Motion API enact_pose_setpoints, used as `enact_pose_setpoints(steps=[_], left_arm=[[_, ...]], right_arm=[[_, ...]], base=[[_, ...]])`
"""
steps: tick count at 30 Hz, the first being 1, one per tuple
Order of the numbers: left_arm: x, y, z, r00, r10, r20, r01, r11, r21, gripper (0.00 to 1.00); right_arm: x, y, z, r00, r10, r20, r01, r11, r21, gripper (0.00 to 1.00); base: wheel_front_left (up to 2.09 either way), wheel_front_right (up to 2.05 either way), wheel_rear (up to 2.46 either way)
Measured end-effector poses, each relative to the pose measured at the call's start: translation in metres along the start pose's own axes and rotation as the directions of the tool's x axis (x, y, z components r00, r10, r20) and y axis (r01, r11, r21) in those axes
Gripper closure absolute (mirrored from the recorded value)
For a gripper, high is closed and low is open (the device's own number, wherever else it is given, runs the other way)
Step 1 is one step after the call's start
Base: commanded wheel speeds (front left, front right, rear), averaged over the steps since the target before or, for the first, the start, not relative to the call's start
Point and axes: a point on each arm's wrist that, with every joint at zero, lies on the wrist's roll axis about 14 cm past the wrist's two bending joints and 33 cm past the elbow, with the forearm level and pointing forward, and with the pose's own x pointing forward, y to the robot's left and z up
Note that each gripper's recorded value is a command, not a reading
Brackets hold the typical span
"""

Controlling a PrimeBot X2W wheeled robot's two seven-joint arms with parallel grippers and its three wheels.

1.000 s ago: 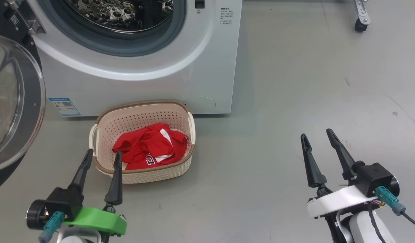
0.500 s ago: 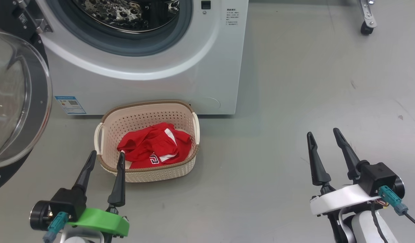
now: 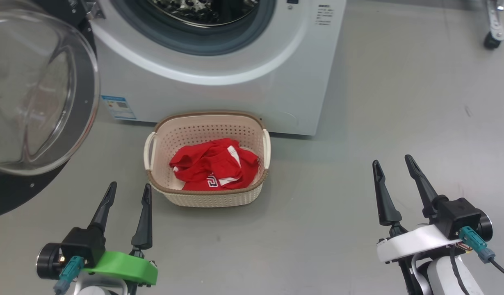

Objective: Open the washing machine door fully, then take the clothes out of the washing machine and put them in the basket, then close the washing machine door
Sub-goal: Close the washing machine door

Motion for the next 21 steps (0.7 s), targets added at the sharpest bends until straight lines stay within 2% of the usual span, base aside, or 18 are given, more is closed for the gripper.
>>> enact_pose_setpoints(steps=[11,21], left_arm=[[-0.023,0.041,0.009,0.989,0.145,0.02,-0.145,0.989,0.007,0.0],[-0.053,0.076,0.023,0.96,0.275,0.056,-0.277,0.961,0.017,0.0]], right_arm=[[0.021,0.043,-0.018,0.986,0.159,-0.043,-0.159,0.987,-0.003,0.0],[0.032,0.095,-0.028,0.95,0.308,-0.058,-0.307,0.951,0.029,0.0]], base=[[0.0,0.0,0.0],[0.0,0.0,0.0]])
